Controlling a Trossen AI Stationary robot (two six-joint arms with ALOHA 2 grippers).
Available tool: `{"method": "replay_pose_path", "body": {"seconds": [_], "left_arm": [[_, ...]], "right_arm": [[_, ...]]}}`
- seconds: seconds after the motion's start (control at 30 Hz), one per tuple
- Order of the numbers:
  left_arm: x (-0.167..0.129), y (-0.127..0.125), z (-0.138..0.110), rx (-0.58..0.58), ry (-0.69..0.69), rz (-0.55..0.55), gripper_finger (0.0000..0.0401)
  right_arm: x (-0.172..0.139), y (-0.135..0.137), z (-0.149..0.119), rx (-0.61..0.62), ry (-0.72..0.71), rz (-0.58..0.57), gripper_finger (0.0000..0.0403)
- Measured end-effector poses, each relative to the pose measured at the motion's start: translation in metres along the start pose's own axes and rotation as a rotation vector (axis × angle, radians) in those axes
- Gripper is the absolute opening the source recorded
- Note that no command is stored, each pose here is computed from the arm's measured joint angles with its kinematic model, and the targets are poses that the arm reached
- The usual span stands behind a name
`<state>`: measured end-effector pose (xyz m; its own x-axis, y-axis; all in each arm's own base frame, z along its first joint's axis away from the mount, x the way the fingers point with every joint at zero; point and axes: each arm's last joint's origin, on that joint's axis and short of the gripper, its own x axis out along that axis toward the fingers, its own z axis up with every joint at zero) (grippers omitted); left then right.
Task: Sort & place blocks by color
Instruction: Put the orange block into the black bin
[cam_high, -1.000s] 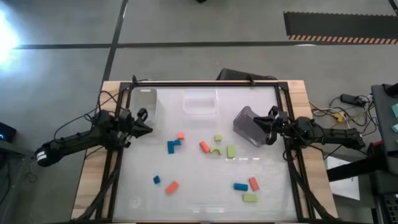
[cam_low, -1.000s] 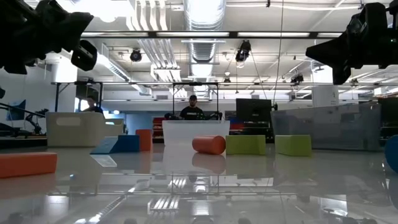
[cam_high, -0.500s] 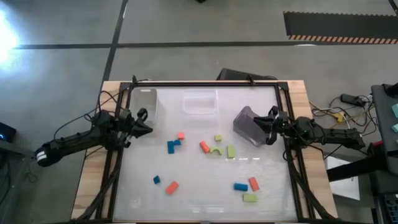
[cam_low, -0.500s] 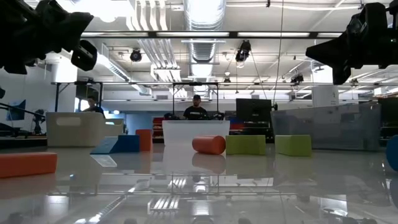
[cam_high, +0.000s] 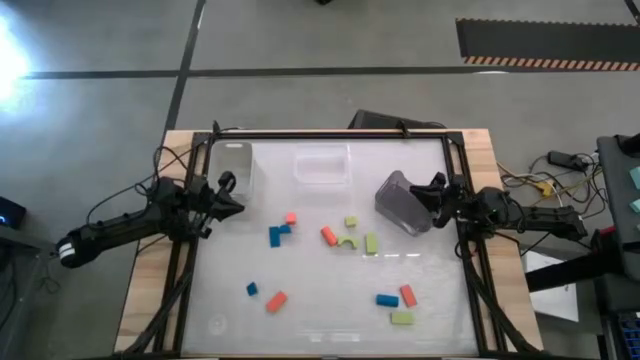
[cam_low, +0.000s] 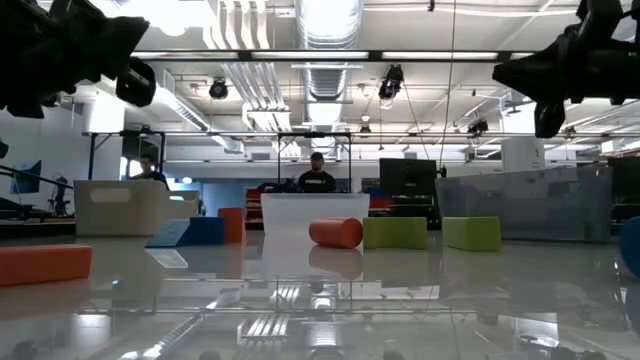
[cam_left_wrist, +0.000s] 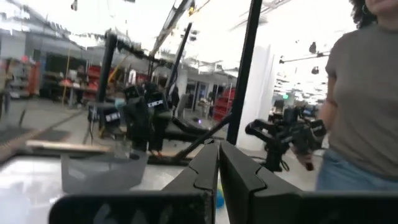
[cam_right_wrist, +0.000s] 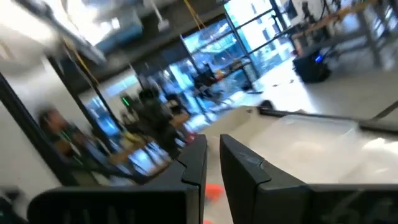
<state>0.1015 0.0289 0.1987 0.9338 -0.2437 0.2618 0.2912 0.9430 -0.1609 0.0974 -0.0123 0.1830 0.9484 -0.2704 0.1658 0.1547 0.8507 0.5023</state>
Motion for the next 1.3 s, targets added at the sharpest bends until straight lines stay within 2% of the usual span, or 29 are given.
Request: {"method": "replay_pose_path", "body": {"seconds": [0.13, 0.5, 0.7, 0.8, 0.87, 0.97, 1.07, 1.17, 1.3], "left_arm": [[-0.001, -0.005, 0.012, 0.09, -0.106, -0.038, 0.0], [-0.015, -0.031, 0.048, 0.398, -0.518, -0.137, 0.0], [-0.022, -0.039, 0.055, 0.467, -0.623, -0.182, 0.0], [-0.022, -0.038, 0.056, 0.404, -0.642, -0.157, 0.0], [-0.021, -0.033, 0.057, 0.307, -0.672, -0.068, 0.0], [-0.014, -0.02, 0.057, 0.099, -0.688, 0.12, 0.0], [-0.005, -0.01, 0.059, -0.013, -0.605, 0.235, 0.0], [0.007, 0.0, 0.061, -0.157, -0.493, 0.29, 0.0], [0.023, 0.01, 0.071, -0.352, -0.408, 0.334, 0.0]], "right_arm": [[0.0, 0.003, 0.005, 0.147, -0.052, 0.032, 0.0034], [-0.001, 0.007, 0.013, 0.181, -0.13, 0.081, 0.0034], [-0.003, 0.007, 0.023, 0.421, -0.28, 0.036, 0.0034], [-0.004, 0.006, 0.027, 0.439, -0.347, -0.027, 0.0034], [-0.004, 0.008, 0.033, 0.443, -0.383, -0.064, 0.0034], [-0.004, 0.014, 0.046, 0.442, -0.433, -0.092, 0.0034], [0.0, 0.023, 0.062, 0.379, -0.434, -0.102, 0.0034], [0.006, 0.035, 0.081, 0.318, -0.432, -0.114, 0.0034], [0.021, 0.049, 0.101, 0.244, -0.345, -0.18, 0.0034]]}}
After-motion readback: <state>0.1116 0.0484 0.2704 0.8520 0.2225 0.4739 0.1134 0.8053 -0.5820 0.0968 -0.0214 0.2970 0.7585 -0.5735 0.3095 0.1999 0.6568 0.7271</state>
